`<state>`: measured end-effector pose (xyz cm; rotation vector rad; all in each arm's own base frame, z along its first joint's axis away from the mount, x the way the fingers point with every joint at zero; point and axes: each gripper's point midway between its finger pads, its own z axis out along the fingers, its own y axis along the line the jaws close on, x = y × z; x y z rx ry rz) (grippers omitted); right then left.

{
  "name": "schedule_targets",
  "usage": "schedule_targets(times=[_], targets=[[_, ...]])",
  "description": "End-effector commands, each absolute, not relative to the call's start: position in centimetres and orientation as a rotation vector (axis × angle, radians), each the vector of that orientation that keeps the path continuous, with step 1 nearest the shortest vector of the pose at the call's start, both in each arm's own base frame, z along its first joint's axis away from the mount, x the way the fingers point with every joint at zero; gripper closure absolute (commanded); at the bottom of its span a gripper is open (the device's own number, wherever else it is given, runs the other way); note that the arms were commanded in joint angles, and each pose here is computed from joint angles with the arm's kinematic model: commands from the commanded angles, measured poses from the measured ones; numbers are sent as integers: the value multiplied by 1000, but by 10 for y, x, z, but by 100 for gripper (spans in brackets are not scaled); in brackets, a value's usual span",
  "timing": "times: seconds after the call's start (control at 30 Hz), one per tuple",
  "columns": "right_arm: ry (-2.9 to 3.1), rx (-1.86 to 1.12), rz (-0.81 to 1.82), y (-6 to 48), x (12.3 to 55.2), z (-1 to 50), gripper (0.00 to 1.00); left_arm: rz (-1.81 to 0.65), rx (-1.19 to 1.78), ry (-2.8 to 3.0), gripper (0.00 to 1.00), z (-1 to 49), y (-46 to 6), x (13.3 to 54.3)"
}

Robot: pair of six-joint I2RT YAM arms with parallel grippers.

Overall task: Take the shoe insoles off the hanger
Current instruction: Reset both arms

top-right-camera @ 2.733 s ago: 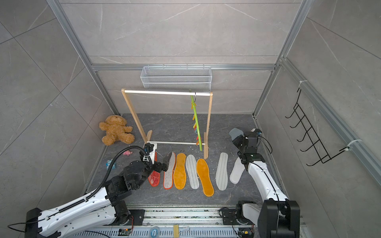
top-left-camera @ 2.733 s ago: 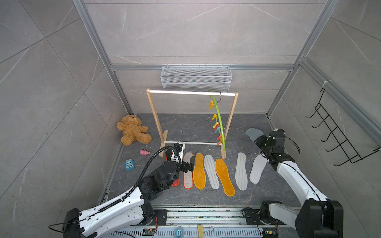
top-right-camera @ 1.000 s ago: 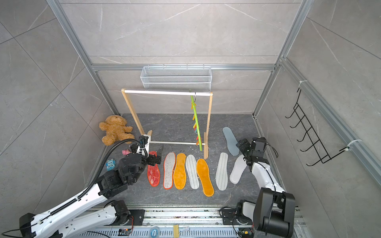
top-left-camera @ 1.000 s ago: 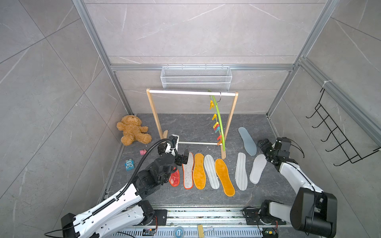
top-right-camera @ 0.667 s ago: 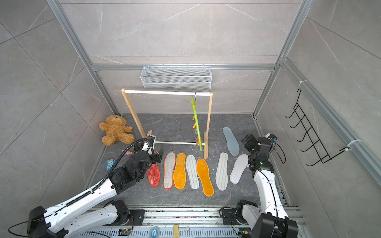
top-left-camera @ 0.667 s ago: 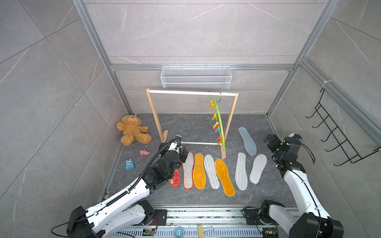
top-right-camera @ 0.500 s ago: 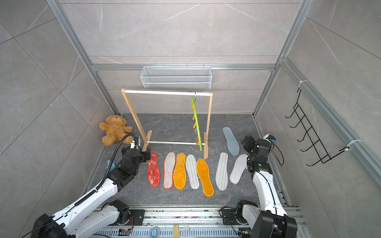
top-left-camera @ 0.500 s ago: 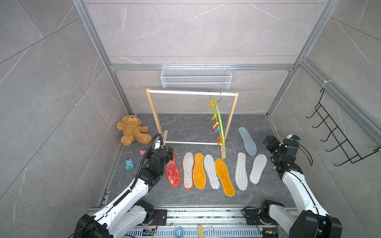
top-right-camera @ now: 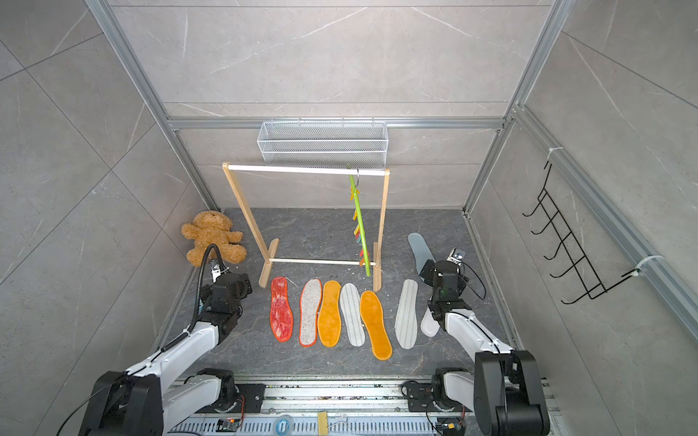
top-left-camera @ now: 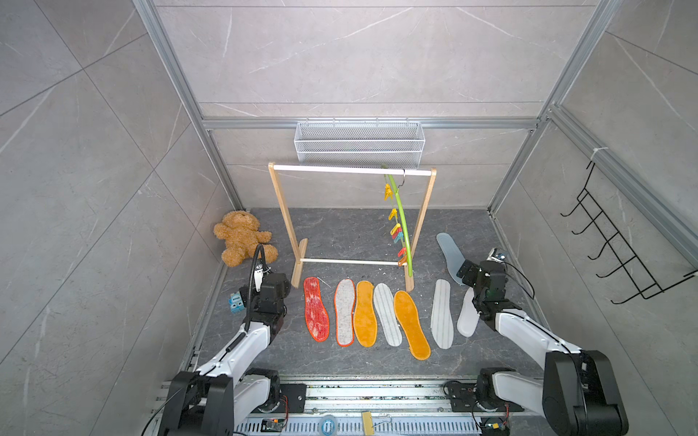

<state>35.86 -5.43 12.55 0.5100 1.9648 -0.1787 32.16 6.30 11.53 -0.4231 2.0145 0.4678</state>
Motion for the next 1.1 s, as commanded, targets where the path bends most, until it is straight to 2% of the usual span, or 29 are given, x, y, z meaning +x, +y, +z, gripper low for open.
schedule_targets(times=[0.0,0.3,0.5,1.07], targets=[[1882,456,-257,-59,369,141,3,427,-408,1940,1,120,66,347],[1835,331,-179,-42,371,112,2,383,-325,1964,1,100,63,383],[1924,127,-109,-7,387,97,3,256,-198,1903,2,100,41,377],[1898,120,-111,-6,384,96,0,200,-202,1926,0,87,43,379]])
